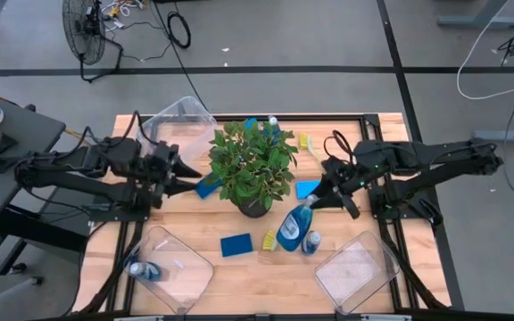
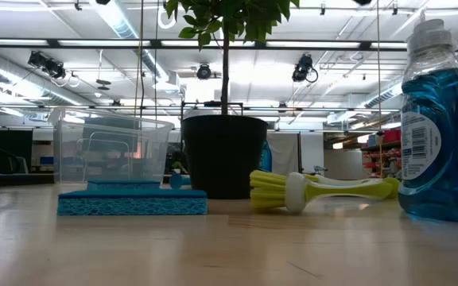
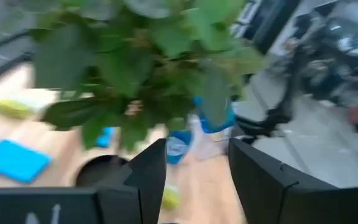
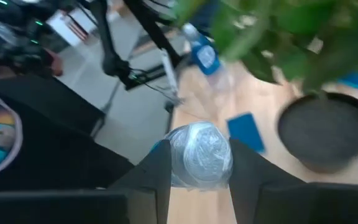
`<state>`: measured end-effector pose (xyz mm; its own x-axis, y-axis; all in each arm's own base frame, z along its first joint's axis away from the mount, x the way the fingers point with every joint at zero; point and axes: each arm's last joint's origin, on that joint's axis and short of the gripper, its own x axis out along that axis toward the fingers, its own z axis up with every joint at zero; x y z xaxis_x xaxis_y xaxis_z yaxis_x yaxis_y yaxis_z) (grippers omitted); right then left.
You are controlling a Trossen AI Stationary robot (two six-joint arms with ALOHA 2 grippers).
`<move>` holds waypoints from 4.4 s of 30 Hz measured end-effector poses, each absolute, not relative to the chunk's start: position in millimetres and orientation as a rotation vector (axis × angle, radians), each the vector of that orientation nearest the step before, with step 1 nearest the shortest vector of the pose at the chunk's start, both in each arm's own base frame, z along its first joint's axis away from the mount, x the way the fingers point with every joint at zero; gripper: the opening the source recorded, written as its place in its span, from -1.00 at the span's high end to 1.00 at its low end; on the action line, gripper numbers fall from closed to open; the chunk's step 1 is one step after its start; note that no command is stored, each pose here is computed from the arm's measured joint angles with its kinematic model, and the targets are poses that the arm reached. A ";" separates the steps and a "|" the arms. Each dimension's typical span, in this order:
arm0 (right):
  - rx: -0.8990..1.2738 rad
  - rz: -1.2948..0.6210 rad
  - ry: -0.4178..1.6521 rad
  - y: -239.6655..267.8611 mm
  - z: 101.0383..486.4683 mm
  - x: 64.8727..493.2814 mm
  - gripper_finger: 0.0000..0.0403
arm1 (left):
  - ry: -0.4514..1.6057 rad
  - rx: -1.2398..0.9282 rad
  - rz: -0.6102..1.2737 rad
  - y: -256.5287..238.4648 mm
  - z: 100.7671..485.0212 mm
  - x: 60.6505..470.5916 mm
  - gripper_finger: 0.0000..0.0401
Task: Pick & Place Kitchen Sink Supplies
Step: Put the blue liquid soap bottle into the bottom left transparent bin
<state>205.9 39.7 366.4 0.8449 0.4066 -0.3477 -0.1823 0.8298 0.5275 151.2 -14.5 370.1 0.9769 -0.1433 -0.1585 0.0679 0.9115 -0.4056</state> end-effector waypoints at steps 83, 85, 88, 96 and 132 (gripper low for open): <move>0.282 0.521 -0.133 151.8 346.5 298.9 0.47 | 0.092 -0.759 -0.466 -145.7 320.5 273.1 0.09; 0.282 0.520 -0.133 151.3 346.4 299.2 0.47 | 0.111 -0.780 -0.450 -145.4 315.4 277.4 0.01; 0.282 0.517 -0.134 150.6 346.4 299.5 0.47 | 0.119 -0.795 -0.440 -146.5 313.8 284.8 -0.15; 0.277 0.509 -0.122 146.9 342.7 304.3 0.47 | 0.114 -0.764 -0.491 -153.5 322.2 303.1 -0.44; 0.287 0.487 -0.155 134.5 335.0 320.4 0.47 | 0.044 -0.702 -0.494 -148.8 323.9 318.0 0.05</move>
